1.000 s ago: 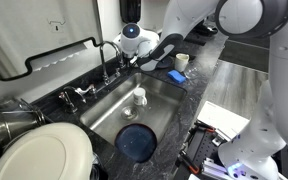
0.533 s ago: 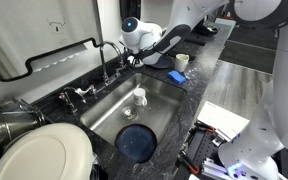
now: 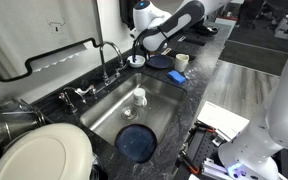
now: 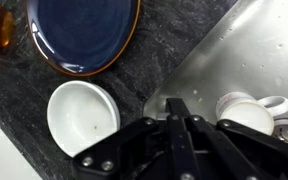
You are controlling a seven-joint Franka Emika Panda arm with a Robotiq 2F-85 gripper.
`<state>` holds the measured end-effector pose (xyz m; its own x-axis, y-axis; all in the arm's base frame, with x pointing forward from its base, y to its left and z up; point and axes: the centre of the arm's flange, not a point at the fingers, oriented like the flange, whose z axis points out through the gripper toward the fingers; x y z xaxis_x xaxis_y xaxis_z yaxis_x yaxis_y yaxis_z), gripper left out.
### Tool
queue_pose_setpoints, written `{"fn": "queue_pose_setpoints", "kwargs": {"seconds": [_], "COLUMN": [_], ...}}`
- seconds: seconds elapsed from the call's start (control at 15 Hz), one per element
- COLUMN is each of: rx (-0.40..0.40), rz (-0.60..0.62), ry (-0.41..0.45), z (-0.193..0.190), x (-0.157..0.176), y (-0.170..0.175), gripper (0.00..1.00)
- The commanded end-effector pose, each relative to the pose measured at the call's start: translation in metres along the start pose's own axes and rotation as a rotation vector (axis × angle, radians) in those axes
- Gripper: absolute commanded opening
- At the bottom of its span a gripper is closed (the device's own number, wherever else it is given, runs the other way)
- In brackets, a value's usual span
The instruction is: Completely close the tap
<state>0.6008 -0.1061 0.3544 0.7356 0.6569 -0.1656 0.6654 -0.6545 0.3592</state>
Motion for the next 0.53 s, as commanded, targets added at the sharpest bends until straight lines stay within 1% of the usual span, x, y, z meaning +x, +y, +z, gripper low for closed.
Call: {"fn": "queue_pose_setpoints", "kwargs": {"seconds": [0.0,0.2,0.47], "rx": [0.069,0.084,0.138], "rz": [0.057,0.124,0.209], "ry": [0.006,0.022,0.054], "z": [-0.04,-0.071,-0.097], "x": [-0.036,-0.053,-0.073], "y": [0.004,0.009,0.014], "gripper": [0.0,0.0,0.0]}}
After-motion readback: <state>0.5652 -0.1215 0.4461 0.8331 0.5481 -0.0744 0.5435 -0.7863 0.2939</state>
